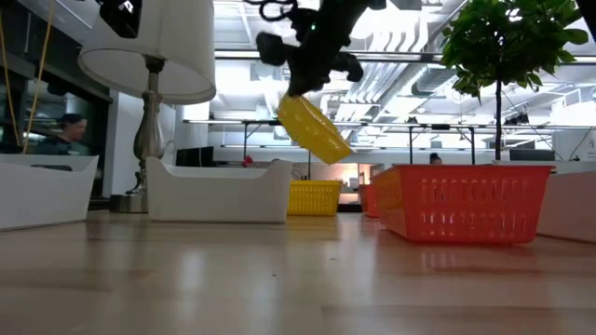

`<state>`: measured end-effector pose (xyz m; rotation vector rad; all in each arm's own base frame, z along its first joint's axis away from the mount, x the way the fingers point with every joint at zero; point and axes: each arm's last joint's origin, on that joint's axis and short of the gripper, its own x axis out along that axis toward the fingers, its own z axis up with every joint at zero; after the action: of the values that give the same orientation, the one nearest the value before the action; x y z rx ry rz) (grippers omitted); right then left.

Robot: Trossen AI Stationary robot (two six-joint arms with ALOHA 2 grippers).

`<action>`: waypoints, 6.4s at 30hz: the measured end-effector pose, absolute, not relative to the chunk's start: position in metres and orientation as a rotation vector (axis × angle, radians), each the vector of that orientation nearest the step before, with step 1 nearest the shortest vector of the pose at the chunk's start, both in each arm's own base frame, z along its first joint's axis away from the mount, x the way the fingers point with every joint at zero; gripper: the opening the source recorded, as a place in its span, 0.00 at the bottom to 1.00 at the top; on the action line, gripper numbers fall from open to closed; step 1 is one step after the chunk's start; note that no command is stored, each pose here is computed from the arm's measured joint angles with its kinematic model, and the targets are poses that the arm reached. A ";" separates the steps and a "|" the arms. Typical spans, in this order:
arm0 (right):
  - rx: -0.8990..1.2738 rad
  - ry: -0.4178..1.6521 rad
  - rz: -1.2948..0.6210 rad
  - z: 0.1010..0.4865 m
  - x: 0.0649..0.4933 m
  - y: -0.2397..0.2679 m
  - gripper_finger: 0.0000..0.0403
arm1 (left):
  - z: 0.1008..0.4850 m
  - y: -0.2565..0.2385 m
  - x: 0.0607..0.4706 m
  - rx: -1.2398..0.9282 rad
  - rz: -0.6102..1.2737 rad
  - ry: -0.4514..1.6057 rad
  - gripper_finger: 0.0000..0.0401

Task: Stack baskets by color
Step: Stack the bottom yellow bin on the top yellow bin, then adjust the stacked yellow bins

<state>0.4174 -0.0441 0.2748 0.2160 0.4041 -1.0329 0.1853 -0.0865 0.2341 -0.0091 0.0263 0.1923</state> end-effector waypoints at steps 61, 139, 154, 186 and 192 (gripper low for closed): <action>0.239 0.524 -1.143 0.233 0.420 -0.067 0.23 | 0.232 -0.087 0.185 -0.016 0.192 0.041 0.00; 0.138 0.526 -1.000 0.203 0.277 -0.067 0.00 | 0.227 -0.084 0.185 0.035 0.248 0.092 0.00; 0.359 0.613 -1.058 0.170 0.285 -0.112 0.00 | 0.228 -0.074 0.189 0.013 0.297 0.079 0.00; 0.312 0.715 -1.124 0.163 0.285 -0.108 0.00 | 0.228 -0.075 0.189 0.011 0.271 0.083 0.00; 0.327 0.718 -1.092 0.163 0.287 -0.103 0.00 | 0.228 -0.075 0.189 0.012 0.270 0.084 0.00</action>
<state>0.2868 -0.1033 0.1628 0.3271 0.7179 -1.0917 0.1895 -0.0746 0.2275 0.0120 0.0836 0.2705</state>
